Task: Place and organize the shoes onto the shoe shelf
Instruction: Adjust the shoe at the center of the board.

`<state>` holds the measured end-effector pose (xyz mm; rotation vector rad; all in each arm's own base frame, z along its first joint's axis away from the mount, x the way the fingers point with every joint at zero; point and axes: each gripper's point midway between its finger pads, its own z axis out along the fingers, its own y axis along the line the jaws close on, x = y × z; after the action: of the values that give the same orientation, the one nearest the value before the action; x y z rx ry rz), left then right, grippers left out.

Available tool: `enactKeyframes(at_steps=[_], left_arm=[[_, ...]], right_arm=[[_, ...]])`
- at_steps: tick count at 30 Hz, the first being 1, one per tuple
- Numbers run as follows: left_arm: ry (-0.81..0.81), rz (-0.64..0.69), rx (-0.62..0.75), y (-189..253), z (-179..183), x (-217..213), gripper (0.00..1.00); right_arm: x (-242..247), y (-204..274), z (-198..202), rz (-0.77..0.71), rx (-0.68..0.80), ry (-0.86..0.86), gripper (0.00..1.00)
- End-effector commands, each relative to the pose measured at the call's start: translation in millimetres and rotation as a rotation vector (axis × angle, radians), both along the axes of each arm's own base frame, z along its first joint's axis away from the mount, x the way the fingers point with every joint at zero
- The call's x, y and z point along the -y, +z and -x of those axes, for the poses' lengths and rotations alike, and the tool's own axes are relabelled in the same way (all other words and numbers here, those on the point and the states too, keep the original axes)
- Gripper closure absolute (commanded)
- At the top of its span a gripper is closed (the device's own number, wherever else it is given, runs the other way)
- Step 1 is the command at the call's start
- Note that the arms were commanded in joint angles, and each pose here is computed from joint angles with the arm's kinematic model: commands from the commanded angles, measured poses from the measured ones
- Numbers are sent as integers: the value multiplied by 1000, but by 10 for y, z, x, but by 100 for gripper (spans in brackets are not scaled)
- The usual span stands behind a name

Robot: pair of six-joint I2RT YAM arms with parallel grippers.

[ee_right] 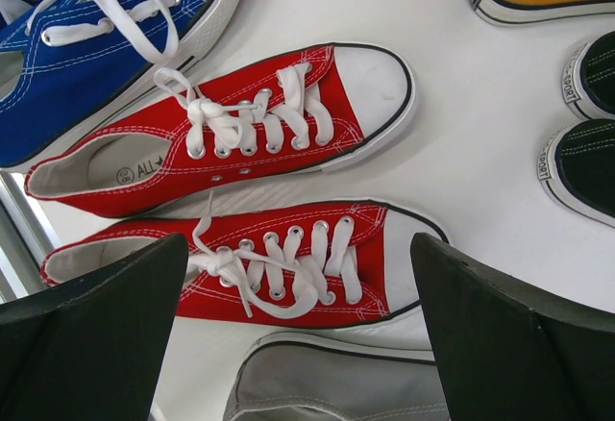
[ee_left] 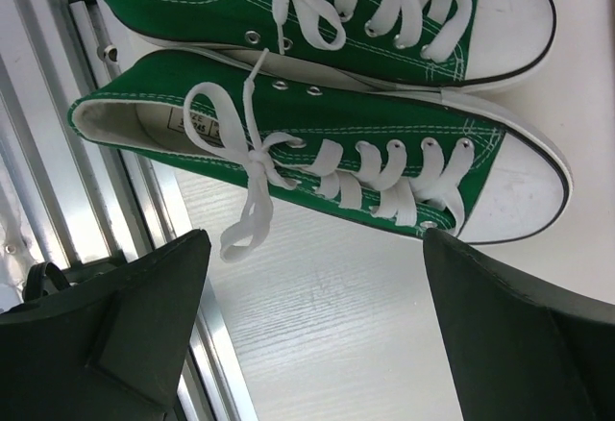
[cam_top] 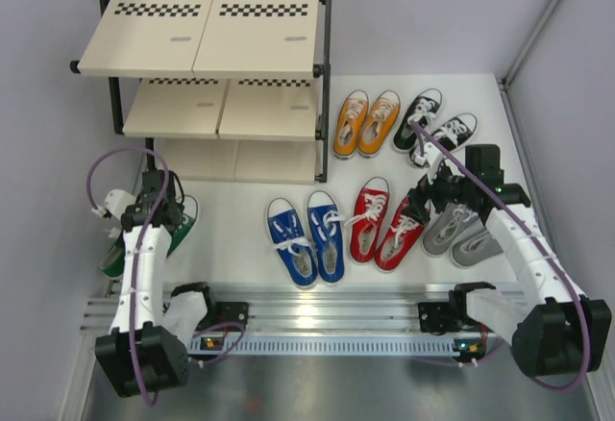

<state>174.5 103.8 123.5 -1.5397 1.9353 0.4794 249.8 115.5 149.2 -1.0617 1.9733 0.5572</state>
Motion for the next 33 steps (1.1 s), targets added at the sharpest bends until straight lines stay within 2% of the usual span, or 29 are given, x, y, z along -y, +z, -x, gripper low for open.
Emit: enactKeyframes(at_steps=[1,12,20,26,29,33], left_arm=[[59,-32,18,18,13,-115,2],[81,-44,-80,-245,-53,-254,3],[1,-69,-86,-283,-136,-293,4],[-89,-104,-68,-131,-247,-327,2],[-141,-46,-52,-283,-296,-249,2],[-131,65,-82,-471,-309,-250,7]], right_arm=[[-27,61,-65,-19,37,19,1],[-5,51,-52,-17,48,14,1],[-19,67,-37,-20,65,30,1],[-17,95,-44,-17,86,35,0],[-19,117,-44,-18,93,37,1],[-13,141,-43,-14,105,37,1]])
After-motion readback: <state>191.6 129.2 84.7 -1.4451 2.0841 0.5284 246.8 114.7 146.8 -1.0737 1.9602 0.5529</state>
